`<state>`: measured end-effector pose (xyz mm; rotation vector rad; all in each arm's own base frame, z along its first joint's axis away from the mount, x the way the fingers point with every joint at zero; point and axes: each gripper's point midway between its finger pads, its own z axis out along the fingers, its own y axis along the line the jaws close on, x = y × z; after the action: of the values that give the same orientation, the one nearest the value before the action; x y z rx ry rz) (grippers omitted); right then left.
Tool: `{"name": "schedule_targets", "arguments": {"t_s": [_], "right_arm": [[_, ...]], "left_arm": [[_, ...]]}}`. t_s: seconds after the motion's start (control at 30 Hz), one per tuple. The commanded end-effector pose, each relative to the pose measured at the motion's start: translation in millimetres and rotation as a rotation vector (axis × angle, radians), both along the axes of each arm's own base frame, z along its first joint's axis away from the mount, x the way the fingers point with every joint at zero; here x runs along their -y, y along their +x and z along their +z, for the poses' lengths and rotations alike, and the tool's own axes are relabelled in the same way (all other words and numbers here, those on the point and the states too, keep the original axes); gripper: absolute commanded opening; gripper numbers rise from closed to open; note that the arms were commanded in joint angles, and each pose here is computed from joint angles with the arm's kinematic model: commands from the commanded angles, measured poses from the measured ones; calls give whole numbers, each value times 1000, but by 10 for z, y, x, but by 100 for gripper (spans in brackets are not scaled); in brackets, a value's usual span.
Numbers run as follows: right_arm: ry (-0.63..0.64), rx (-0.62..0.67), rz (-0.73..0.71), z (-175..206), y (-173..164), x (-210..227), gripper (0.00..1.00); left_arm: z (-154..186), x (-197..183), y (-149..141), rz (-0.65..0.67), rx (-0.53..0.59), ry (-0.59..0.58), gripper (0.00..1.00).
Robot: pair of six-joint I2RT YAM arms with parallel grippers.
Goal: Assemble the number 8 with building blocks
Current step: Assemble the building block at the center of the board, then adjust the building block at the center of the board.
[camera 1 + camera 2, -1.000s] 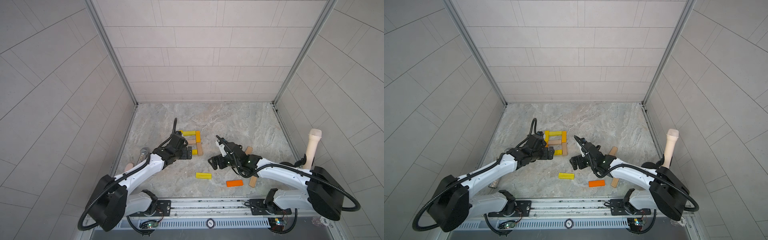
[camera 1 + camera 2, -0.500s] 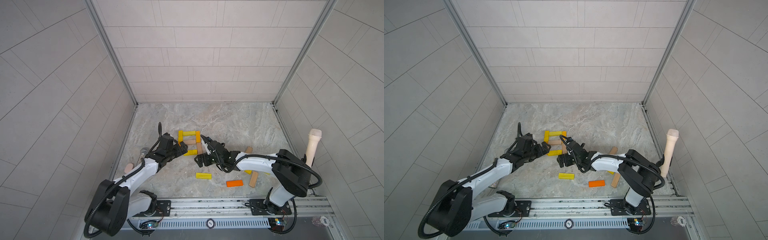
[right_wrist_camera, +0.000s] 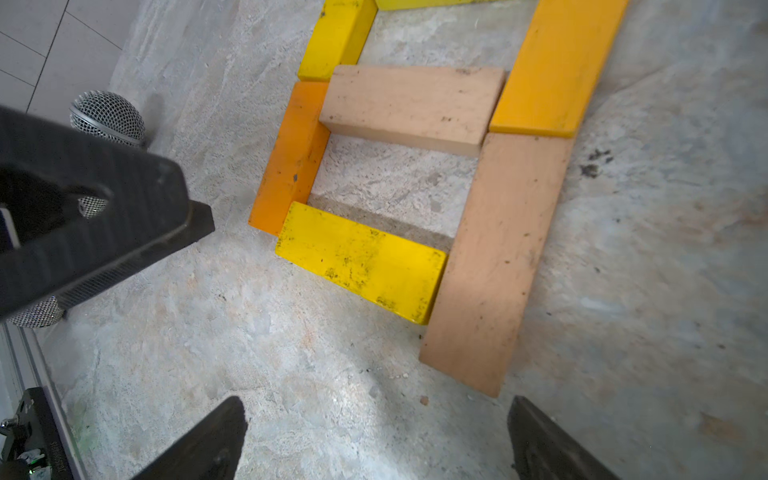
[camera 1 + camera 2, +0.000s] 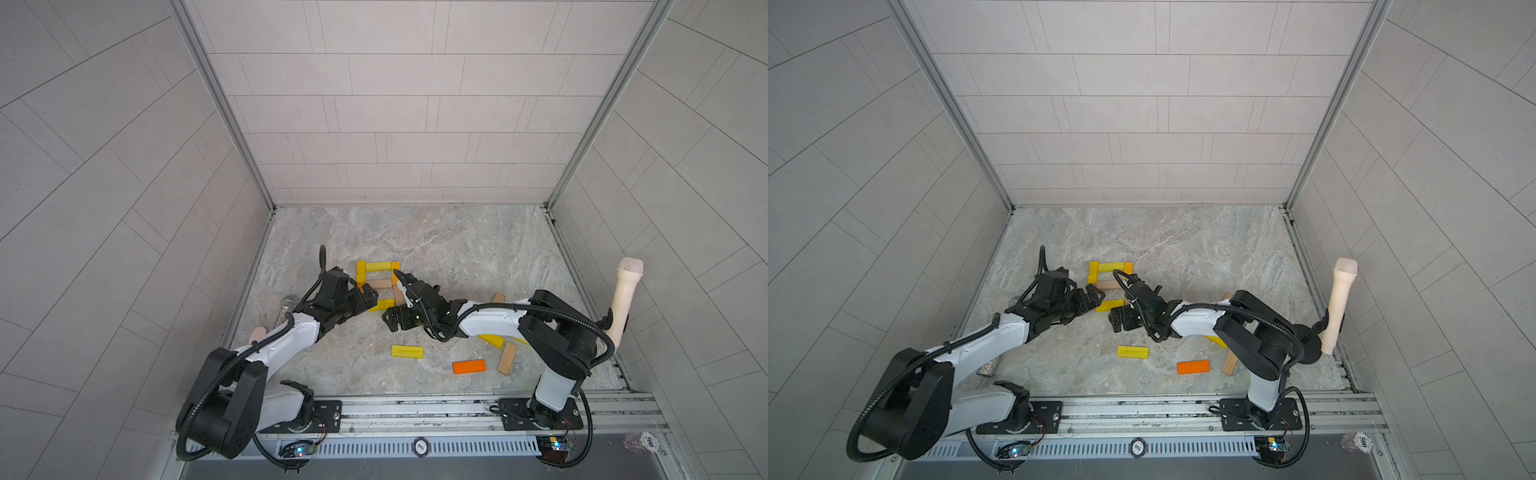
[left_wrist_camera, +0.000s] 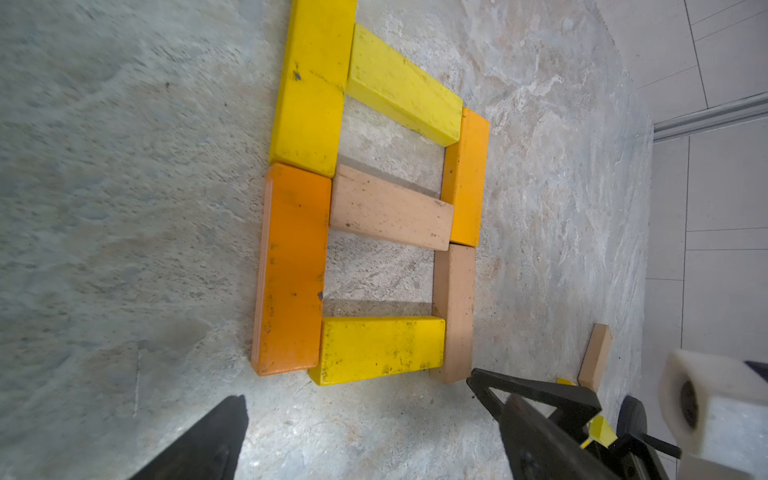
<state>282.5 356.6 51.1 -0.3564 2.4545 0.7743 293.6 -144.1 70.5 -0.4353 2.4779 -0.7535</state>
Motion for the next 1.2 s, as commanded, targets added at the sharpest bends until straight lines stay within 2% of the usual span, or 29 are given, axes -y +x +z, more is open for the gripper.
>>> {"name": "schedule_targets", "arguments": {"t_s": [0.0,0.6,0.9,1.17], "right_arm": [[21,6,-9,32,54,-87,100],[0,15,7,52,53,-93,99],[-87,96,17,297,-45,195,100],[-184,179,40,575,-277,591,98]], "left_arm": [[52,-5,55,2,16,1,100],[73,-47,20,-15,12,42,100],[221,1,-80,-97,63,64,100],[498,124,-140,-159,124,36,100]]}}
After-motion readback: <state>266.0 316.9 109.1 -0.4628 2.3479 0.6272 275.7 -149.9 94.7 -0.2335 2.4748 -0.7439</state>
